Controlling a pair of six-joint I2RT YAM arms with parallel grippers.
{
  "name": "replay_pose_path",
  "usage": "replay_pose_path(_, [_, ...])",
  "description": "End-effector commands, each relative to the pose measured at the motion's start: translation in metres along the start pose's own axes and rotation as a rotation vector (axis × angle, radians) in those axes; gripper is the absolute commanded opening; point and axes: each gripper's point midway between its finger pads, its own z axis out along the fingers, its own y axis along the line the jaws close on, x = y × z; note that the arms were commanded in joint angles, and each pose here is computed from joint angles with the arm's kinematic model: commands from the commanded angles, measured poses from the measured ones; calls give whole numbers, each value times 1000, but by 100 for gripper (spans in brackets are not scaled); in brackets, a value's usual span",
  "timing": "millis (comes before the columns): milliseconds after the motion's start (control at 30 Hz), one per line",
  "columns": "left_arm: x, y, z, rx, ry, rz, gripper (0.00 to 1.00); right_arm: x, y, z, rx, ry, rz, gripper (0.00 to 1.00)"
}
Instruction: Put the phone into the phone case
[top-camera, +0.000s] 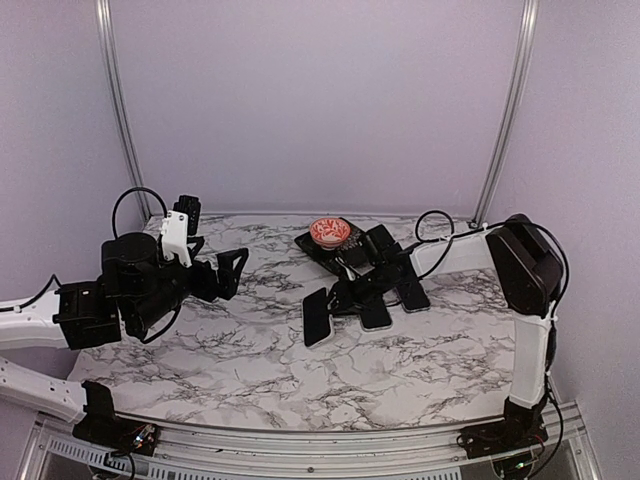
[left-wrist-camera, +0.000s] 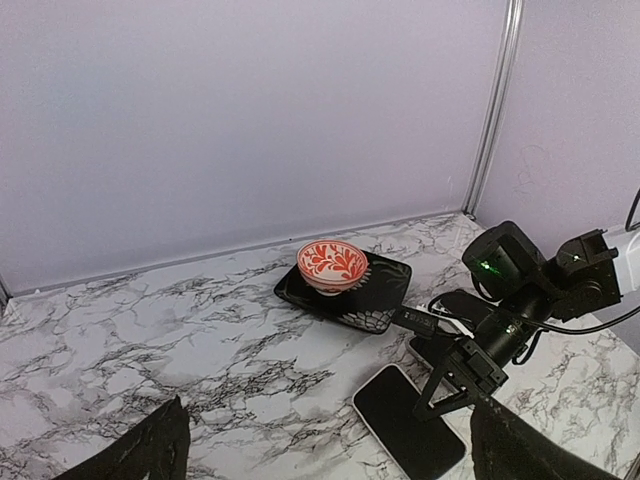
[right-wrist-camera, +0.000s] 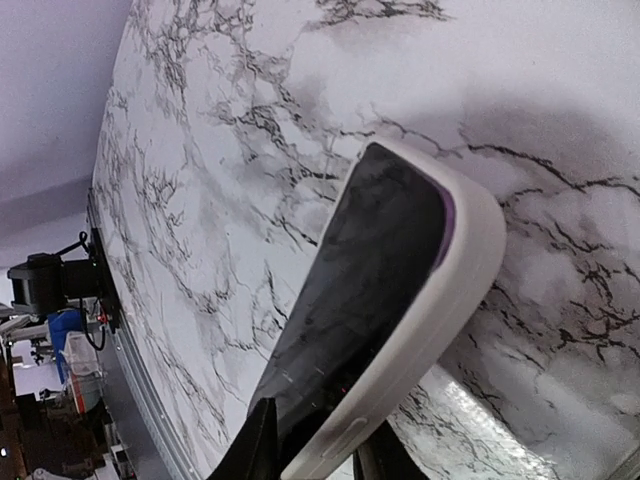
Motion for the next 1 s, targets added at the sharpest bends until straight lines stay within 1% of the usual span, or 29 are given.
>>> replay_pose_path(0, [8, 9, 1, -33, 26, 2, 99, -17, -7, -10, 67, -49, -34, 25])
replay_pose_path(67, [10, 10, 2, -38, 28, -1, 99, -15, -11, -10, 77, -42, -32, 22])
replay_pose_path(100, [11, 11, 3, -36, 29, -5, 99, -13, -12, -8, 73, -36, -33, 17])
replay_pose_path(167, [14, 10, 6, -31, 38, -9, 99, -12, -10, -8, 54, -35, -45, 0])
replay_pose_path(233, [21, 8, 9, -15, 54, -10, 99, -14, 3, -11, 1, -56, -88, 0])
replay_pose_path(300, [32, -5, 12, 63, 79, -12, 99, -19, 26, -23, -64, -103, -162, 0])
replay_pose_path(400, [42, -28, 9, 222, 95, -37, 99, -31, 71, -58, -125, -220, -316, 0])
replay_pose_path(433, [42, -35, 6, 275, 88, -43, 99, -37, 91, -74, -149, -276, -378, 0])
replay_pose_path(533, [43, -54, -6, 425, 37, -28, 99, -39, 142, -115, -211, -391, -523, 0])
replay_pose_path(567, [36, -60, -12, 476, -5, -36, 99, -37, 163, -131, -240, -433, -580, 0])
replay_pose_path(700, [20, -89, -33, 685, -102, -48, 99, -10, 243, -171, -384, -548, -813, 0])
replay_pose_path(767, [11, -102, -39, 763, -129, -43, 99, 7, 277, -184, -450, -590, -916, 0])
replay_pose_path(833, [-1, -115, -44, 830, -150, -37, 98, 19, 299, -191, -484, -609, -983, 0])
replay_pose_path(967, [-23, -132, -67, 977, -231, -45, 97, 27, 321, -206, -516, -645, -1021, 0])
